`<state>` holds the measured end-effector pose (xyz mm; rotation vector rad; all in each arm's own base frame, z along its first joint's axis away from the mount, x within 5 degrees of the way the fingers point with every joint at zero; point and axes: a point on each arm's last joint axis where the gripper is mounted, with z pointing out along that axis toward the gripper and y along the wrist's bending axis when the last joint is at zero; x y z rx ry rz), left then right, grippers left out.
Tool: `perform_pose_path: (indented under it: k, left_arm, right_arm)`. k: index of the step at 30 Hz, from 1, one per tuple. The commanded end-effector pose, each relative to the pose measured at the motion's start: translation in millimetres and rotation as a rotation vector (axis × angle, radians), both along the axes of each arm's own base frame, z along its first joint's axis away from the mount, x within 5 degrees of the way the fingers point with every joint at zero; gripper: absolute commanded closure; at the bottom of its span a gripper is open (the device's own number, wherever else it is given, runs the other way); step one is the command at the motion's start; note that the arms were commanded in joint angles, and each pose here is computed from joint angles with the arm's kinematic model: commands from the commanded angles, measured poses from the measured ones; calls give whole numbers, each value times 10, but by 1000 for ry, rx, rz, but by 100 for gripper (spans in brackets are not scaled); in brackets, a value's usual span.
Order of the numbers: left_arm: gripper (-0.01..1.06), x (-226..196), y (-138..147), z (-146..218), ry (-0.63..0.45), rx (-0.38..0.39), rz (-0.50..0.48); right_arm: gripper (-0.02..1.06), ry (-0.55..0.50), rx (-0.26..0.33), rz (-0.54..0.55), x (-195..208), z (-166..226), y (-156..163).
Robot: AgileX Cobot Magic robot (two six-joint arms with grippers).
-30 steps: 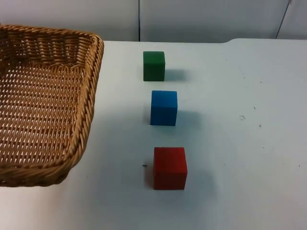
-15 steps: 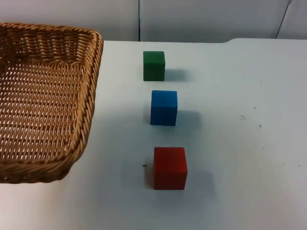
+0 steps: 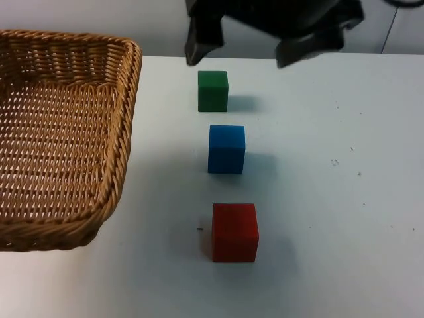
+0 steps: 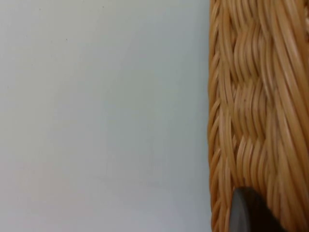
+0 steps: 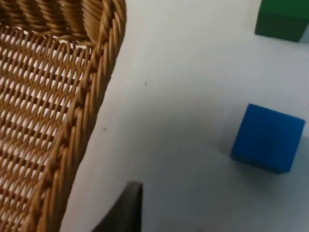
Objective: Pick up the basket with the left hand and place the blue cube into the basket with the right hand.
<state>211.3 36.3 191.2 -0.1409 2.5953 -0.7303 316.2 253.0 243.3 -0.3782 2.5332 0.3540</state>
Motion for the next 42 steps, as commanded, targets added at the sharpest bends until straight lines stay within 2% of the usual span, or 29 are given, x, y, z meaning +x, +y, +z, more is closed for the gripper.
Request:
perform_pose_path:
  k: [1, 4, 8, 16, 22, 30, 42]
  left_arm:
    - [105, 1, -20, 46, -15, -39, 16]
    - [105, -3, -25, 47, -13, -44, 12]
    - [105, -3, -25, 47, -13, -44, 12]
    - [105, -1, -30, 52, -14, -54, 14]
    - [105, -1, -30, 52, -14, -54, 14]
    - [105, -4, -35, 54, -12, -59, 10]
    - [105, -3, -34, 53, -13, -57, 11]
  right_arm:
    - [1, 10, 26, -36, 57, -126, 71]
    - [3, 79, -6, -94, 113, -428, 100]
    - [4, 93, -15, -108, 158, -568, 107]
    - [4, 90, 21, -177, 392, -830, -19]
    - [4, 87, 17, -185, 558, -966, 10]
    - [4, 124, -65, -158, 774, -1097, 140]
    - [6, 176, -96, -170, 800, -1428, 134]
